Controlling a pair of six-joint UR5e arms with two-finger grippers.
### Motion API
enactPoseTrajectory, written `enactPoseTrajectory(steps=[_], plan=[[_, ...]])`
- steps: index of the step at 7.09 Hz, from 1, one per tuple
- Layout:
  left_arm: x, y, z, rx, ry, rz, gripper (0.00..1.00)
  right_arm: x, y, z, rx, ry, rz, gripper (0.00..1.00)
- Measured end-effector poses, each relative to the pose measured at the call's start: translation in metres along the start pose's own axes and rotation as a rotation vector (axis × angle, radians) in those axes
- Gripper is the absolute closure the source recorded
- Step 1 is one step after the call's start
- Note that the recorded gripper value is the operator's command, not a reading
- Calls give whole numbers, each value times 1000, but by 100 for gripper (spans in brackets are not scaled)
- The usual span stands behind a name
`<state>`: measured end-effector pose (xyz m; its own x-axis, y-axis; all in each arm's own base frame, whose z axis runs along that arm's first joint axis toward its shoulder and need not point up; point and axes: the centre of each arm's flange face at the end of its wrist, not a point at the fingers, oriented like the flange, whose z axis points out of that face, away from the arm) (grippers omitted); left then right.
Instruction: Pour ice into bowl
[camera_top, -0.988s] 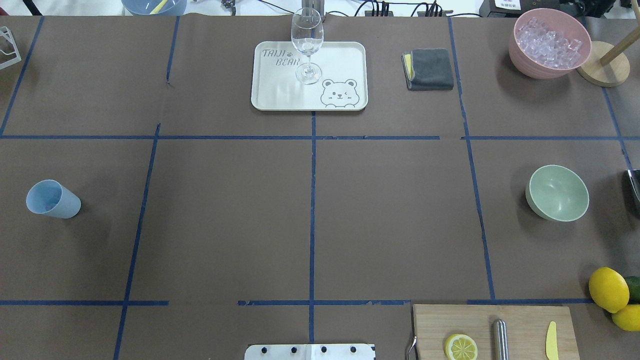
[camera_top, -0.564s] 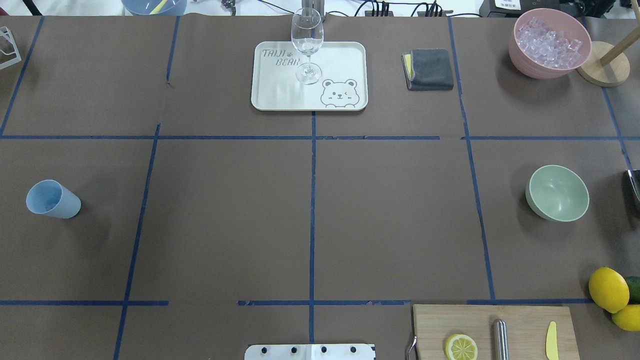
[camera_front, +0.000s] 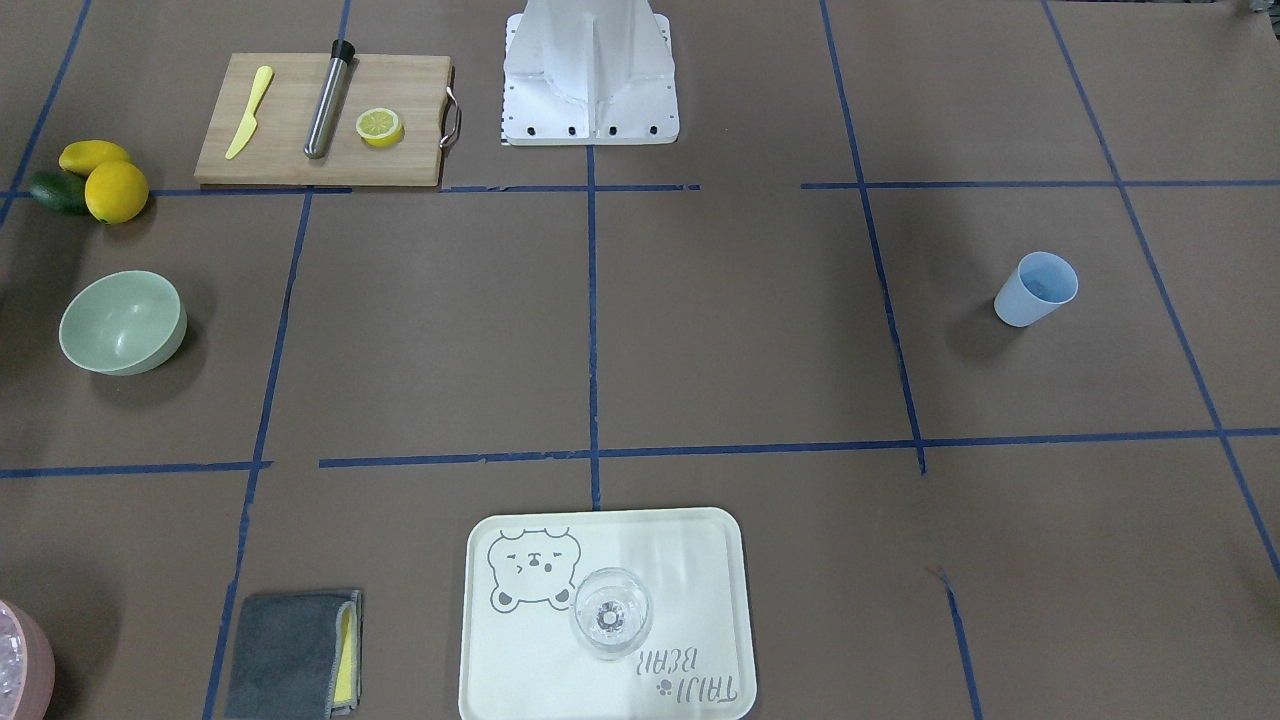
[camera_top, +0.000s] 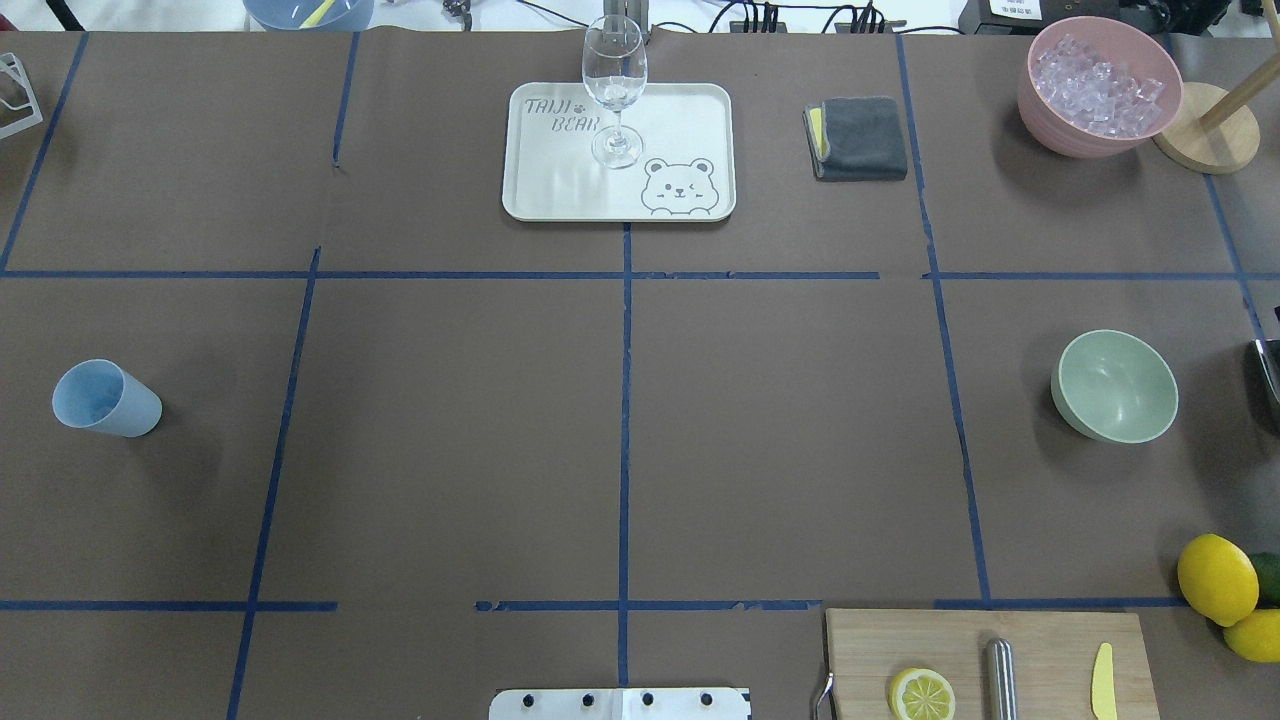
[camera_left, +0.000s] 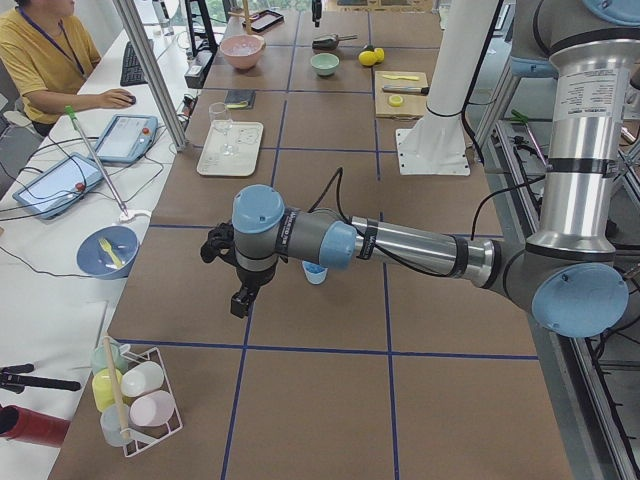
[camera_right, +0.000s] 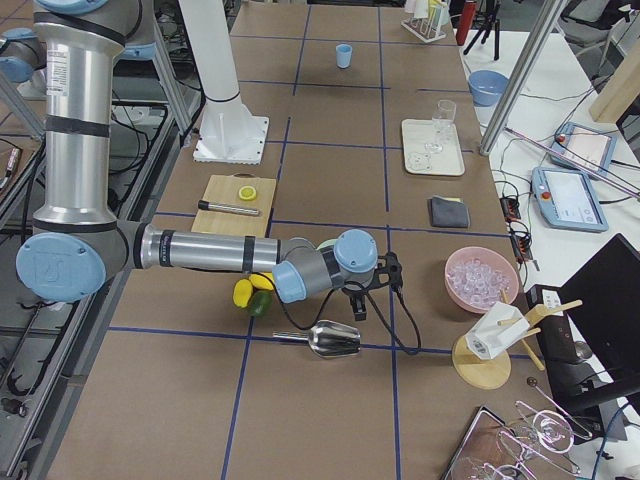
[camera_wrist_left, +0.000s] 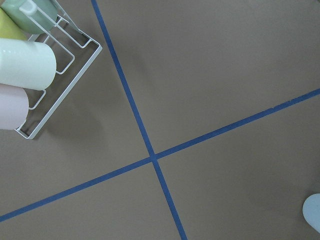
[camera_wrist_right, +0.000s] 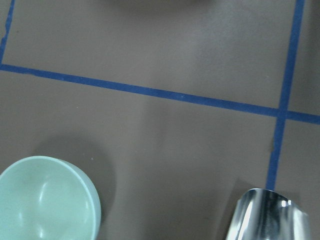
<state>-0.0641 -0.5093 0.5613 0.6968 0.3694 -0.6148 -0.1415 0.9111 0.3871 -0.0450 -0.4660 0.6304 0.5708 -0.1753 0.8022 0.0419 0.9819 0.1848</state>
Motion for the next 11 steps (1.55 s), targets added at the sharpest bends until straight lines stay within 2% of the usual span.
enactPoseTrajectory(steps=[2, 4, 5, 6, 7, 11], plan=[[2, 0, -1, 2, 0, 5, 0, -51, 5, 40, 13, -23, 68, 0], [2, 1, -1, 3, 0, 8, 0, -81, 16, 81, 27, 28, 87, 1], [2, 3, -1, 1, 0, 8, 0, -85, 19, 92, 27, 48, 86, 13], [2, 5, 0, 0, 0, 8, 0, -84, 22, 100, 20, 61, 87, 76], [2, 5, -1, 0, 0, 8, 0, -79, 25, 106, 11, 70, 93, 100], [3, 6, -1, 2, 2, 10, 0, -85, 22, 104, 12, 54, 87, 100]])
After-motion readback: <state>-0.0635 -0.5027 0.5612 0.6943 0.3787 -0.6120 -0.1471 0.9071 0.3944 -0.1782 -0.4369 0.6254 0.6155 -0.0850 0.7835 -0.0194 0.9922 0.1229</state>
